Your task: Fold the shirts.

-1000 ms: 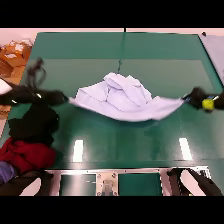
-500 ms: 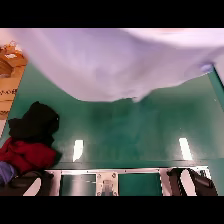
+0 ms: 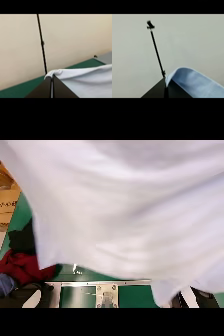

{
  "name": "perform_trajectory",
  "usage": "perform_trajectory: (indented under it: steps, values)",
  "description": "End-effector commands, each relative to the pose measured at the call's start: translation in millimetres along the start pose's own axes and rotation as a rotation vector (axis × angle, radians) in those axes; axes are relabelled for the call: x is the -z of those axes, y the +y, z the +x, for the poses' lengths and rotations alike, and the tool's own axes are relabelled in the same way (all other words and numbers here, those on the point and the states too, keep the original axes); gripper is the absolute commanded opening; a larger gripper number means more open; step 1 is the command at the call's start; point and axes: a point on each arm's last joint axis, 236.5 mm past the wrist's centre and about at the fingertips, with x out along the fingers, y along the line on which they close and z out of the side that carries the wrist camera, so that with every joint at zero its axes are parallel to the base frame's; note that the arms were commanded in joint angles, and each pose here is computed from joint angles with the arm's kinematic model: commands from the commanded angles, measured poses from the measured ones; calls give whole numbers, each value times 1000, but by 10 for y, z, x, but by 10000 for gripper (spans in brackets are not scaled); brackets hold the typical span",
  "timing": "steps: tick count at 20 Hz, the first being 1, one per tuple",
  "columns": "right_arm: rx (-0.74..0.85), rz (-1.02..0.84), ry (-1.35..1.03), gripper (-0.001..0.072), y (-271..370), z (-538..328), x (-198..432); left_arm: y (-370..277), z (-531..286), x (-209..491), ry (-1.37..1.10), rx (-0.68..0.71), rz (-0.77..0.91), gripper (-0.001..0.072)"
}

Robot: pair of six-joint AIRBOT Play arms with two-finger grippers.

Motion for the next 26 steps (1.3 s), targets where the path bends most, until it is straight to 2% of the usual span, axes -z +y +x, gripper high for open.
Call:
perform_trajectory:
  steps: [1,5,8,14,15,16,17,18,19,21,22,23,24,26]
  values:
    - [-6,106,259,14,-544,717,1006,310,857,1093,247,62,-169,23]
    - [38,195,579,14,-1240,1424,2627,462,1840,2624,505,117,-309,23]
    - [85,276,734,14,-1605,1803,3651,771,2369,3338,531,37,-409,23]
    - [121,347,897,16,-1984,2024,4740,900,2666,4271,629,6,-510,24]
    - [122,357,929,125,-2000,1986,4850,885,2671,4433,660,9,-523,102]
    - [129,363,955,305,-2042,1938,4922,869,2668,4563,687,11,-543,539]
    - [154,369,978,329,-2129,1873,4942,867,2656,4659,710,4,-575,703]
    - [172,384,1001,262,-2222,1791,4926,911,2599,4713,734,-1,-586,693]
    - [184,403,1025,80,-2323,1686,4882,991,2532,4718,748,-8,-596,693]
    - [212,456,1094,13,-2560,1365,4756,1172,2293,4715,799,-19,-664,692]
    - [232,480,1136,13,-2664,1155,4707,1251,2133,4738,842,-12,-694,649]
    - [267,488,1173,12,-2771,924,4686,1302,1950,4768,891,4,-722,318]
    - [323,480,1211,12,-2892,629,4679,1332,1780,4797,937,27,-738,27]
    - [470,450,1274,12,-3139,-48,4713,1346,1546,4830,1003,55,-783,23]
